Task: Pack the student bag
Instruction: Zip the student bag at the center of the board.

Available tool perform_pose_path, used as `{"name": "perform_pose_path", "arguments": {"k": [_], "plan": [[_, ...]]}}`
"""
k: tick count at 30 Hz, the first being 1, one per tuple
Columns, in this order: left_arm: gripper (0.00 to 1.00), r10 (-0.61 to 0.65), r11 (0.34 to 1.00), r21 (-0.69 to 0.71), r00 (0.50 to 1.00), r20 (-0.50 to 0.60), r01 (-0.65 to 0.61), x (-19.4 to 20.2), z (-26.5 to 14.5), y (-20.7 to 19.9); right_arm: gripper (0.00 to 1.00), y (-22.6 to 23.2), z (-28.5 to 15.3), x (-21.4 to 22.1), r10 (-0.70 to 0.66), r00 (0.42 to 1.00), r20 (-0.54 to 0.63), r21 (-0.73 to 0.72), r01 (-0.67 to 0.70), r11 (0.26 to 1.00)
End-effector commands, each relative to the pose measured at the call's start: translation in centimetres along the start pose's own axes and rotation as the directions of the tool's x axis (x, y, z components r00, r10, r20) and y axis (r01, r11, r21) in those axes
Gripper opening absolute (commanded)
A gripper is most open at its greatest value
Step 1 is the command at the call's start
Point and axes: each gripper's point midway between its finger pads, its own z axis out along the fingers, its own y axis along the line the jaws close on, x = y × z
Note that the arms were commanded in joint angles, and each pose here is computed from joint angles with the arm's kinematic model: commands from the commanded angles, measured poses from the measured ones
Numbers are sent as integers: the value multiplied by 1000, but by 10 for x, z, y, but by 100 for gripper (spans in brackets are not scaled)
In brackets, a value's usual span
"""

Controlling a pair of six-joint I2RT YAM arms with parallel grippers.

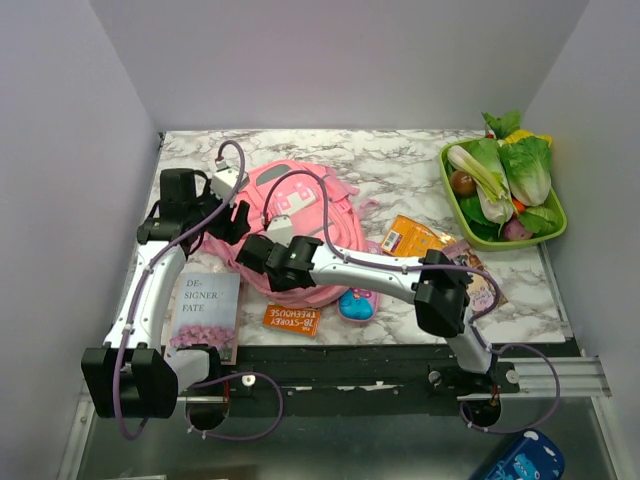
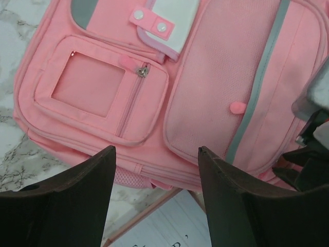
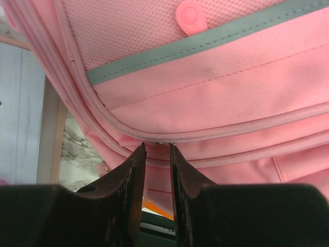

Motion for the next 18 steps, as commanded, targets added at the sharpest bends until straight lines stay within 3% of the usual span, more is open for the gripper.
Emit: {"name": "perform_pose_path", "arguments": {"k": [1,6,9,13,15,18], "plan": [[72,212,968,146,976,-40,-204,30,5,-17,33,-34,-10,-4,14,997,70,117,-22,993],[72,368,889,273,929,49,-367,49,4,-43,34,-68,-15,5,107,990,89,140,-119,983],[73,501,780,328,846,183,-533,61,-1,-67,34,-89,-13,14,185,981,66,135,-192,972],[75,531,725,382,819,220,-573,71,2,-76,34,-110,-3,28,295,955,20,97,-296,950],[75,590,668,385,768,248,-637,73,4,-77,34,-115,0,34,343,939,-8,73,-341,937],[77,641,631,366,726,250,-684,75,11,-79,34,-120,0,31,371,929,-2,66,-370,927]]}}
